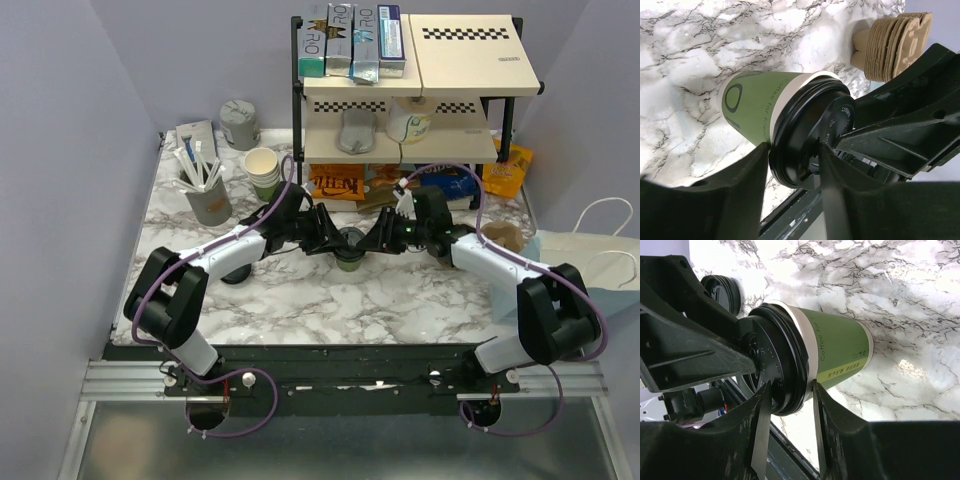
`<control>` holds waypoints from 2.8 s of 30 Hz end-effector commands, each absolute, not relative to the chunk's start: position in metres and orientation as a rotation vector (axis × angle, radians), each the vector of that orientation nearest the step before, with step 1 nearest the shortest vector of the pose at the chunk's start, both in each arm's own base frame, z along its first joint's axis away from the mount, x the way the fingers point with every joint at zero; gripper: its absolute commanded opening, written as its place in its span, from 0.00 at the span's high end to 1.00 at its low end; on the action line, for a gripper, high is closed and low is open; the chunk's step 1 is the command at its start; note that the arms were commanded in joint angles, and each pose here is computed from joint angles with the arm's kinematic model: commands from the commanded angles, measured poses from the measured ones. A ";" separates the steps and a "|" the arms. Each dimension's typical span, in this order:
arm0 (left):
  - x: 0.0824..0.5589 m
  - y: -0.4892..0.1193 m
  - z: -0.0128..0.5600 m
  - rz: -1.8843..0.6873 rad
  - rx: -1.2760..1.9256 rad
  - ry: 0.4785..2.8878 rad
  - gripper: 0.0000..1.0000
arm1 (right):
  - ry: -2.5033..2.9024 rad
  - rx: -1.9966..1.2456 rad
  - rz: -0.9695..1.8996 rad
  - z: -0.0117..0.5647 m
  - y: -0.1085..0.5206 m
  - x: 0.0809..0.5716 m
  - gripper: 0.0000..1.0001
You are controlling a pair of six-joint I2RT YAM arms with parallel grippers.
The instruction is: Pack the takeout coffee
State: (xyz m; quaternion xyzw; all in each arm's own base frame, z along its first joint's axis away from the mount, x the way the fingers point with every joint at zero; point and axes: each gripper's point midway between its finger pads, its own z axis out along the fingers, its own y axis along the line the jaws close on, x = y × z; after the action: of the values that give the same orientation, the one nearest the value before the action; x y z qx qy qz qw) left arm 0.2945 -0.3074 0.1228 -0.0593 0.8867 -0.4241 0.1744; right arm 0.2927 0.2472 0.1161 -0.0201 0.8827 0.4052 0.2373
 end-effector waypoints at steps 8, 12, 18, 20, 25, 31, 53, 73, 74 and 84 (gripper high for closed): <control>0.287 -0.297 0.099 -1.121 -0.133 2.592 0.34 | 2.562 0.119 0.747 0.026 0.199 0.280 0.70; 0.284 -0.298 0.091 -1.140 -0.142 2.603 0.36 | 2.519 0.065 0.770 0.023 0.201 0.281 0.70; 0.287 -0.298 0.088 -1.163 -0.153 2.595 0.36 | 2.518 0.061 0.785 0.022 0.201 0.278 0.69; 0.294 -0.304 0.099 -1.180 -0.120 2.568 0.36 | 2.490 0.039 0.806 0.038 0.204 0.280 0.64; 0.311 -0.312 0.123 -1.183 -0.035 2.503 0.34 | 2.379 -0.054 0.830 0.094 0.213 0.298 0.52; 0.320 -0.326 0.119 -1.223 0.037 2.524 0.36 | 2.403 -0.050 0.815 0.107 0.215 0.307 0.50; 0.324 -0.413 0.109 -1.350 0.028 2.479 0.46 | 2.434 0.119 0.468 0.102 0.159 0.323 0.59; 0.357 -0.450 0.115 -1.196 0.004 2.397 0.38 | 2.394 0.256 0.420 0.099 0.096 0.337 0.53; 0.356 -0.449 0.116 -1.192 0.006 2.395 0.36 | 2.395 0.253 0.422 0.099 0.097 0.336 0.52; 0.355 -0.433 0.143 -1.127 0.035 2.336 0.08 | 2.310 0.244 0.454 0.132 0.097 0.335 0.36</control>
State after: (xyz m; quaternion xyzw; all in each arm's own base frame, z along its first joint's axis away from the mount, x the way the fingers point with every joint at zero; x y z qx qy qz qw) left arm 0.3578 -0.4411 0.1200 -0.0189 0.8727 -0.4286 0.2330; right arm 0.3474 0.0957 0.1307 0.1022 0.8986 0.1726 0.3902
